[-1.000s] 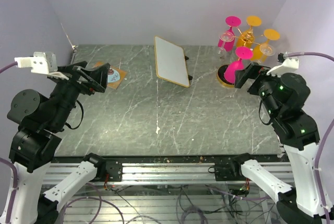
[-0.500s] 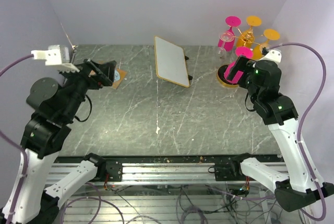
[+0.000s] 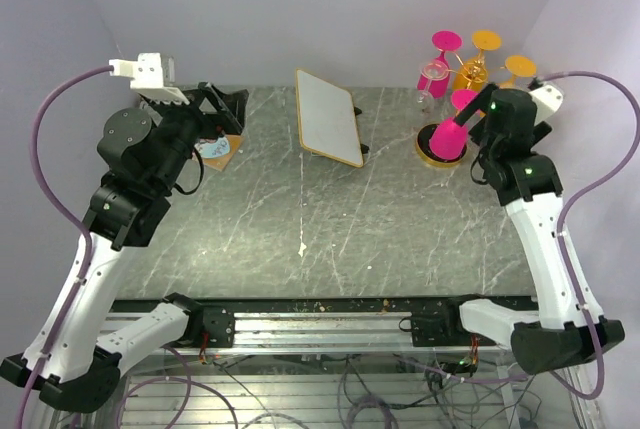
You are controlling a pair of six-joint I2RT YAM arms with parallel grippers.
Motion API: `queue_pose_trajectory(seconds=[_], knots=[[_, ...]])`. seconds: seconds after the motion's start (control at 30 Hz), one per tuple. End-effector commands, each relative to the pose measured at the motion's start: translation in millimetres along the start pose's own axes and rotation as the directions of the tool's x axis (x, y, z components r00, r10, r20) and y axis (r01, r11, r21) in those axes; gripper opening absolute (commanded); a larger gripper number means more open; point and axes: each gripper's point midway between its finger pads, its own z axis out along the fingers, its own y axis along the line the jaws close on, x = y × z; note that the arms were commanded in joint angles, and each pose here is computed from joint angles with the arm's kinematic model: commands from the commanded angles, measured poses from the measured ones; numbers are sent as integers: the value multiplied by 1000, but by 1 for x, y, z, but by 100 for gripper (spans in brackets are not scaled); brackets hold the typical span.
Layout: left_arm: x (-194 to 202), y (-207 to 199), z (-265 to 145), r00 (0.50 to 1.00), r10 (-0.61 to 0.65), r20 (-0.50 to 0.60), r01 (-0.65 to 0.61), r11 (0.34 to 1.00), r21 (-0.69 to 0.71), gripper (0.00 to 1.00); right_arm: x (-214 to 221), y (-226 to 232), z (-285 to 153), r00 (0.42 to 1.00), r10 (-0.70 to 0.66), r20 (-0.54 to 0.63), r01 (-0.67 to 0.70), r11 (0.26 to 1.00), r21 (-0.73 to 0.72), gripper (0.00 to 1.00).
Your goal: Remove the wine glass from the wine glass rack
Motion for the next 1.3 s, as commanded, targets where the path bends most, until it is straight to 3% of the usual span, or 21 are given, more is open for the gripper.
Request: queue_pose_trajectory(seconds=[0.0,0.27,0.4,0.7,1.27], knots=[[-18,-10,8,993,49,107,-56,997,61,98,-28,-8,21,977,207,46,-208,977,37,98],[4,-2,14,984,117,136,-127,990,64,98,-34,5,56,943,331,31,-330,944,-25,94],[17,-1,14,983,124,139,-136,987,80,98,-27,11,73,925,379,0,-378,924,-52,84],[37,12,10,979,166,114,-173,983,52,98,-13,10,91,916,401,-35,-402,915,-39,69],[35,19,4,975,183,126,-187,982,18,98,8,8,107,903,425,-70,-427,904,-19,46]])
